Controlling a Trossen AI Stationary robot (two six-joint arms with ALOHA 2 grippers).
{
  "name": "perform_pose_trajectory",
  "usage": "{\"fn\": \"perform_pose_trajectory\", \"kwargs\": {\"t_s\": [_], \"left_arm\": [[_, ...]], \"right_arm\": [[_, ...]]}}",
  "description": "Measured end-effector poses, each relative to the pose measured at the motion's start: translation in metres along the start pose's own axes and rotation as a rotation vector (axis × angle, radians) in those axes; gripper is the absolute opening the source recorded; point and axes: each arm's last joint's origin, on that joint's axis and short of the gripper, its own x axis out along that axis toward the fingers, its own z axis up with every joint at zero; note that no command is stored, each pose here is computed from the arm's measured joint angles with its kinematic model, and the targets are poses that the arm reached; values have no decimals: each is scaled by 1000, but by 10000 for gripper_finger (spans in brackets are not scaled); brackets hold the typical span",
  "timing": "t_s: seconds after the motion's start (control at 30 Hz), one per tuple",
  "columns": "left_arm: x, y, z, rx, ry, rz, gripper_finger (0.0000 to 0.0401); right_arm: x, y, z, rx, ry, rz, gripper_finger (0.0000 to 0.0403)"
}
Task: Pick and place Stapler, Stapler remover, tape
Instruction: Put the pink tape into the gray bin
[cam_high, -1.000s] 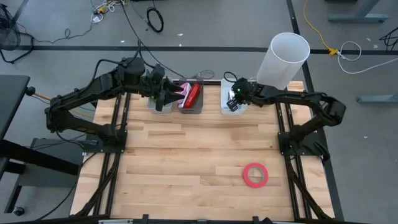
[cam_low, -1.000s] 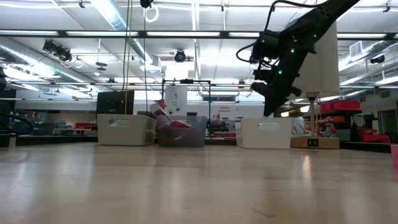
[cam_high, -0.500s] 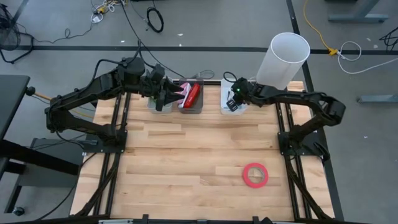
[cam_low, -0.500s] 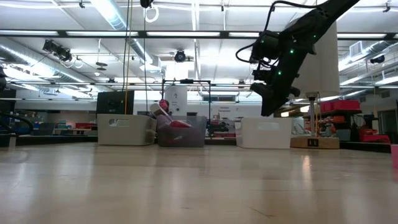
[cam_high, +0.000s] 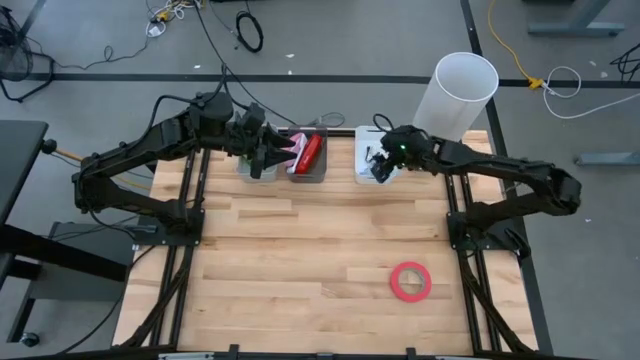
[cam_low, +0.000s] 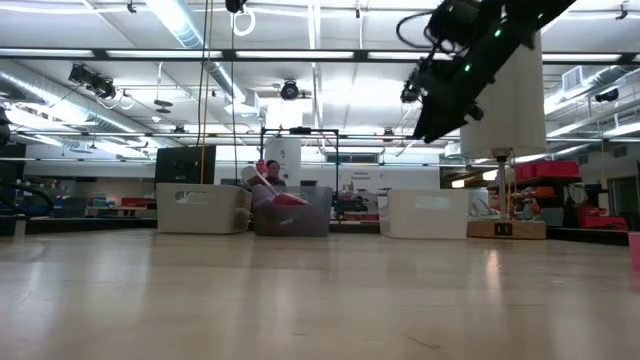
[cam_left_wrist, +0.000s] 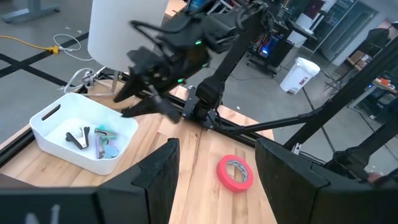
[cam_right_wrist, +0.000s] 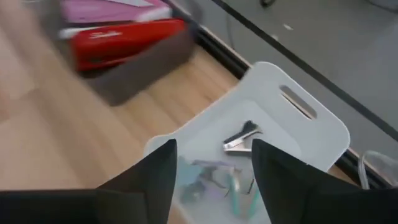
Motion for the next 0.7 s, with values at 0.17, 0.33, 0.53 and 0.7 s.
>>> {"fn": "perform_pose_trajectory", "kwargs": {"t_s": [0.17, 0.33, 0.53, 0.7], "left_arm": [[0, 0, 0, 0, -2, 9, 213], [0, 0, 0, 0, -2, 10, 213], [0, 0, 0, 0, -2, 10, 213], [0, 0, 0, -1, -2, 10, 213]], "right_arm": [[-28, 15, -5, -75, -15, 137, 193], [-49, 31, -12, -131, -5, 307, 184], [-68, 51, -23, -187, 17, 465, 177], [-80, 69, -36, -213, 93, 551, 175]]}}
